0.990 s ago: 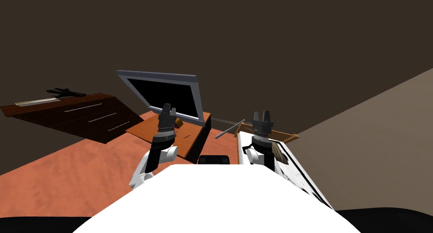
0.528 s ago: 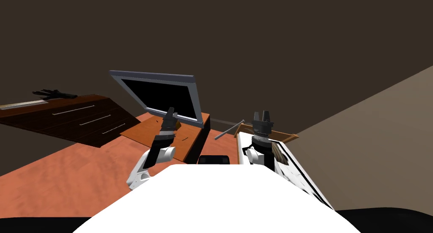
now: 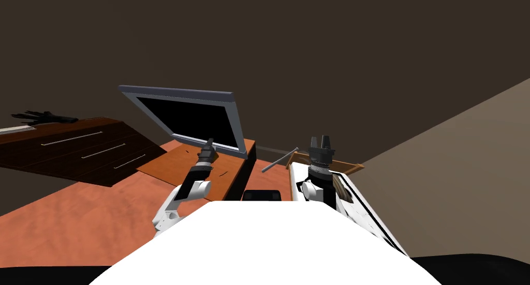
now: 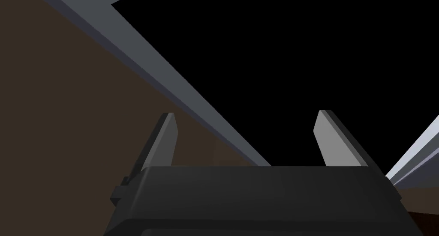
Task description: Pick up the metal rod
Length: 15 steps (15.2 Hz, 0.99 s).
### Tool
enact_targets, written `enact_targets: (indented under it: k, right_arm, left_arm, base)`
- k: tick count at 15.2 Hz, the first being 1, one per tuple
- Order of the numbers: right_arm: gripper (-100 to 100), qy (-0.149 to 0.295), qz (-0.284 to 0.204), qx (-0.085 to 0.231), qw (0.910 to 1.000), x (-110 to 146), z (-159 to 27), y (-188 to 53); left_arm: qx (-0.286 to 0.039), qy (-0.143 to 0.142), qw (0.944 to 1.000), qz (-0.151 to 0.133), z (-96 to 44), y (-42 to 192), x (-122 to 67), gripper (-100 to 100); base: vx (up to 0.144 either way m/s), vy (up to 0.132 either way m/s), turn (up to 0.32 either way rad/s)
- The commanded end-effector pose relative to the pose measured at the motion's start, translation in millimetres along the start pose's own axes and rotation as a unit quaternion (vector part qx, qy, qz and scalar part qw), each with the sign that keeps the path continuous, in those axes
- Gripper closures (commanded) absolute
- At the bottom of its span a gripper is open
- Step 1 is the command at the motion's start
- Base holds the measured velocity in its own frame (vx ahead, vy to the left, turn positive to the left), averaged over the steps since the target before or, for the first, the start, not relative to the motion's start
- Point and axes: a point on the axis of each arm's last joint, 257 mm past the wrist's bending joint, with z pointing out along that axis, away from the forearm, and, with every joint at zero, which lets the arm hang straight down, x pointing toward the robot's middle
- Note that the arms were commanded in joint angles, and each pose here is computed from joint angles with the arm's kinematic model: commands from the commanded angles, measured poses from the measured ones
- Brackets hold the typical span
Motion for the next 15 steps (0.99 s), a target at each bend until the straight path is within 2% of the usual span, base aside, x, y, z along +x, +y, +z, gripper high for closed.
enact_targets:
  k: [1, 2, 3, 5, 6, 7, 8, 9, 10, 11, 12, 13, 15]
  right_arm:
    - [0, 0.0, 0.0, 0.0, 1.0, 0, 0.0, 0]
    - [0, 0.0, 0.0, 0.0, 1.0, 0, 0.0, 0]
    - [0, 0.0, 0.0, 0.0, 1.0, 0, 0.0, 0]
    - [0, 0.0, 0.0, 0.0, 1.0, 0, 0.0, 0]
    - [0, 0.0, 0.0, 0.0, 1.0, 0, 0.0, 0]
    - [0, 0.0, 0.0, 0.0, 1.0, 0, 0.0, 0]
    - [0, 0.0, 0.0, 0.0, 1.0, 0, 0.0, 0]
    - [0, 0.0, 0.0, 0.0, 1.0, 0, 0.0, 0]
    - [0, 0.0, 0.0, 0.0, 1.0, 0, 0.0, 0]
    - [0, 0.0, 0.0, 0.0, 1.0, 0, 0.0, 0]
    - [0, 0.0, 0.0, 0.0, 1.0, 0, 0.0, 0]
    - [0, 0.0, 0.0, 0.0, 1.0, 0, 0.0, 0]
    - [0, 0.0, 0.0, 0.0, 1.0, 0, 0.0, 0]
  left_arm:
    - [-0.041, -0.003, 0.9991, -0.009, -4.1, 29, -4.7, -100]
    - [-0.046, -0.002, 0.9989, -0.009, -4.3, 32, -4.4, -100]
    - [-0.075, -0.007, 0.997, -0.017, -7.4, 54, -11.4, -100]
    - [-0.085, -0.006, 0.9962, -0.017, -8.6, 60, -10.7, -100]
    - [-0.118, -0.01, 0.9926, -0.027, -13.5, 84, -17.6, -100]
    - [-0.125, -0.01, 0.9917, -0.027, -14.9, 89, -17.3, -100]
    - [-0.153, -0.016, 0.9874, -0.037, -20.5, 109, -24.6, -100]
    - [-0.166, -0.015, 0.9853, -0.037, -23.5, 118, -23.9, -100]
    - [-0.166, -0.015, 0.9853, -0.037, -23.5, 118, -23.9, -100]
    - [-0.206, -0.021, 0.9772, -0.049, -34.1, 146, -30.6, -100]
    - [-0.207, -0.021, 0.9768, -0.049, -34.4, 147, -30.5, -100]
    - [-0.235, -0.029, 0.9696, -0.061, -44.3, 169, -38.3, -100]
    - [-0.249, -0.027, 0.9663, -0.061, -47.6, 175, -36.7, -100]
  base:
    - [0.049, -0.004, -0.039]
    - [0.054, 0.0, -0.037]
    - [0.064, -0.002, -0.053]
    - [0.057, -0.008, -0.032]
    - [0.05, -0.007, -0.04]
    - [0.052, -0.005, -0.041]
    - [0.067, -0.004, -0.065]
    - [0.073, -0.003, -0.053]
    - [0.05, -0.002, -0.012]
    - [0.054, -0.004, -0.048]
    - [0.057, -0.004, -0.044]
    - [0.065, -0.005, -0.043]
    - [0.059, -0.002, -0.028]
